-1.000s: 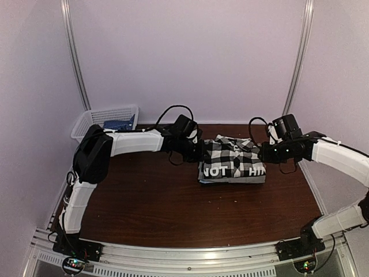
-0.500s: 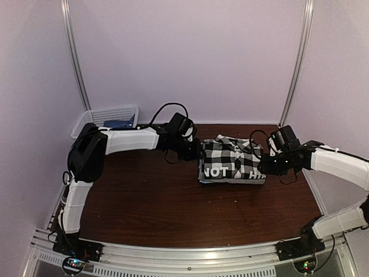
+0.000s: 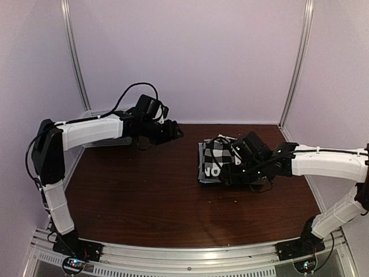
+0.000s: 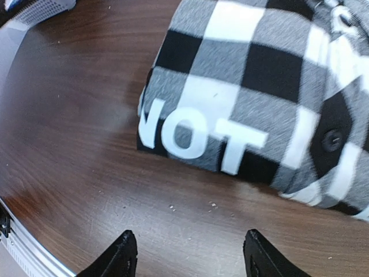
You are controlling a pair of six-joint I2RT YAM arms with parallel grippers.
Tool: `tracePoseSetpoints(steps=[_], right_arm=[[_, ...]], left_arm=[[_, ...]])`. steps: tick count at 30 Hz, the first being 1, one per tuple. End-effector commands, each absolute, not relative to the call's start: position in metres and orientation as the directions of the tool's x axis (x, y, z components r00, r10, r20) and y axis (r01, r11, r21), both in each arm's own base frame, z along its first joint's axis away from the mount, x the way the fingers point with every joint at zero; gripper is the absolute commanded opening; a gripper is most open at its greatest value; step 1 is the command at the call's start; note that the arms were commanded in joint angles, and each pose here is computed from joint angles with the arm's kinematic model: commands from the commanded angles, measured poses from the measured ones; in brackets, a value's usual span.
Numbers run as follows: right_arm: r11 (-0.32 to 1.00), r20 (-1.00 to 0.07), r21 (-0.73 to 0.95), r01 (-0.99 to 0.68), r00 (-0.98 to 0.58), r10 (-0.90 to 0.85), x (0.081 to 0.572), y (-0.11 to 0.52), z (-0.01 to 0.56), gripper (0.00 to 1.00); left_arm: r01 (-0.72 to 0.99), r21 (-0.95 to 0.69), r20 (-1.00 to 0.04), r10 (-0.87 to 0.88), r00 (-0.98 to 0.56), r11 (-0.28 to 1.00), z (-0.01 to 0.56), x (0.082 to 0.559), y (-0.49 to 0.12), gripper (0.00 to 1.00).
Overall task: Fold and stack the long sleeve shirts
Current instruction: Move the square-folded shirt to the corner of the board.
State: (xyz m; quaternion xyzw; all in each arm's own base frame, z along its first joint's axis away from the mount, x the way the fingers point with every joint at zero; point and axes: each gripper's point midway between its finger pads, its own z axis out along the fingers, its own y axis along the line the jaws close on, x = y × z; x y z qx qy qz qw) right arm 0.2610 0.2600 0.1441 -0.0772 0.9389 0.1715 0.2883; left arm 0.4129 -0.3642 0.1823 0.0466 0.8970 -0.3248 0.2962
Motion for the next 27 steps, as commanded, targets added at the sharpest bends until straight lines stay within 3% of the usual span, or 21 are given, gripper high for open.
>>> tracePoseSetpoints(steps=[1, 5, 13, 27], right_arm=[[0.928, -0.552, 0.305, -0.213, -0.833, -0.01, 0.254, 0.292, 0.131, 0.67], [0.938, -0.531, 0.278, -0.207, -0.847, -0.029, 0.252, 0.313, 0.11, 0.75], [0.964, -0.513, 0.233, -0.125, -0.858, 0.012, 0.265, 0.316, 0.07, 0.8], [0.987, -0.506, 0.152, -0.046, -0.862, 0.038, 0.298, 0.299, 0.023, 0.8]], left_arm=[[0.314, -0.514, -0.647, -0.121, -0.753, 0.798, 0.217, 0.408, -0.334, 0.7], [0.321, -0.502, -0.669, -0.125, -0.733, 0.803, 0.228, 0.398, -0.311, 0.74], [0.331, -0.481, -0.713, -0.143, -0.686, 0.812, 0.252, 0.378, -0.271, 0.75], [0.322, -0.467, -0.73, -0.154, -0.665, 0.823, 0.26, 0.371, -0.247, 0.75]])
